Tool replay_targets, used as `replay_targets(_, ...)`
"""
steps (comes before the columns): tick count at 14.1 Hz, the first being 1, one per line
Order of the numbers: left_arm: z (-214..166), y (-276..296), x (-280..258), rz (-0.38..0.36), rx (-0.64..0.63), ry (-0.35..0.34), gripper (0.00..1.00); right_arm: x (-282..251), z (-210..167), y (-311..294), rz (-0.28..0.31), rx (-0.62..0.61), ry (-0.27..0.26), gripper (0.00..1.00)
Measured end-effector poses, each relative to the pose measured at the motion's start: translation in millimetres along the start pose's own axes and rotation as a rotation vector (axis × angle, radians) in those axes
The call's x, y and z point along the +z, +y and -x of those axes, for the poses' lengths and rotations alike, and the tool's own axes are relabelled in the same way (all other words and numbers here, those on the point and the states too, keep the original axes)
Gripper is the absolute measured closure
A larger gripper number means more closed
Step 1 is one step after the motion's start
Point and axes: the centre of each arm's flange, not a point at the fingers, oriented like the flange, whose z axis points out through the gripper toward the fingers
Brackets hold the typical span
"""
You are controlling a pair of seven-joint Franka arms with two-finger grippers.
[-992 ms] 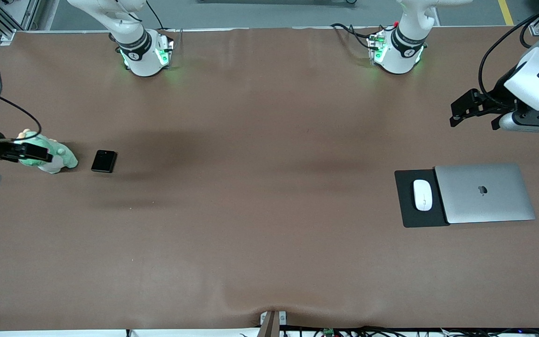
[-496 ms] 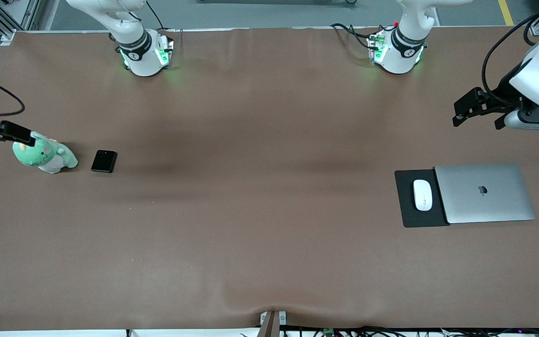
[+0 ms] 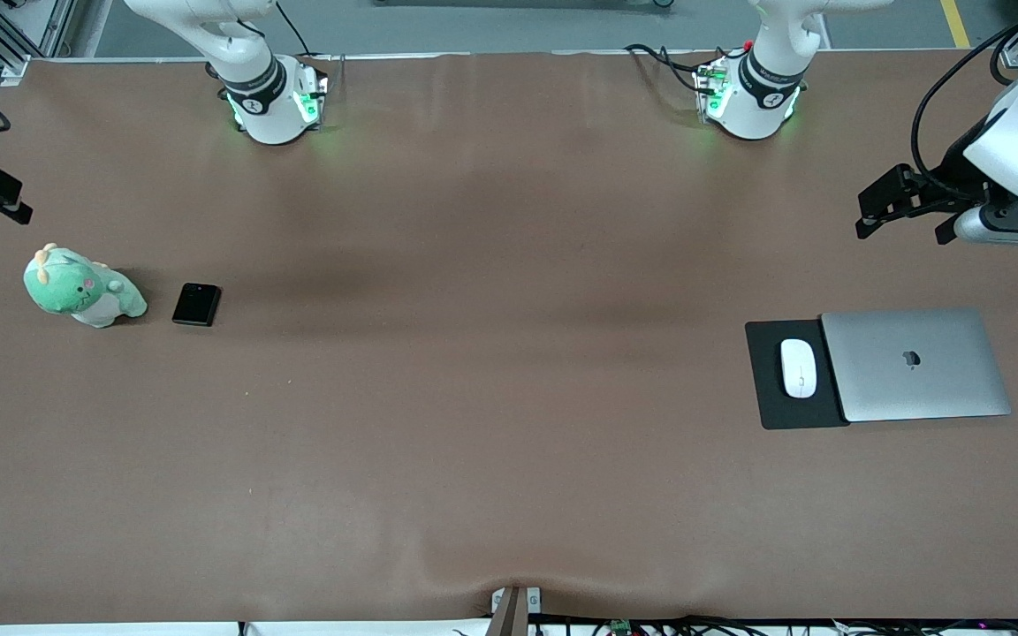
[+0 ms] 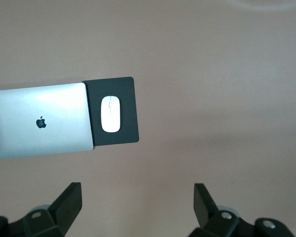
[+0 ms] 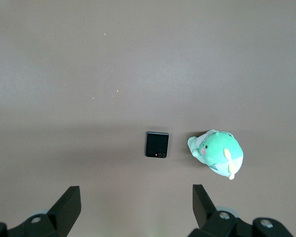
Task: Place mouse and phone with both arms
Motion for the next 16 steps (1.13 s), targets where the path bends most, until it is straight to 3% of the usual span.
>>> replay_targets(7,0,0,2,0.0,0.001,-0.004,0.0,32,-5,1,-0.002,0.001,-0.014,0.0)
replay_targets(16,-1,2,7,0.0,0.004,-0.014,0.0,-7,4,-10,-0.002,0.033,0.0,0.0)
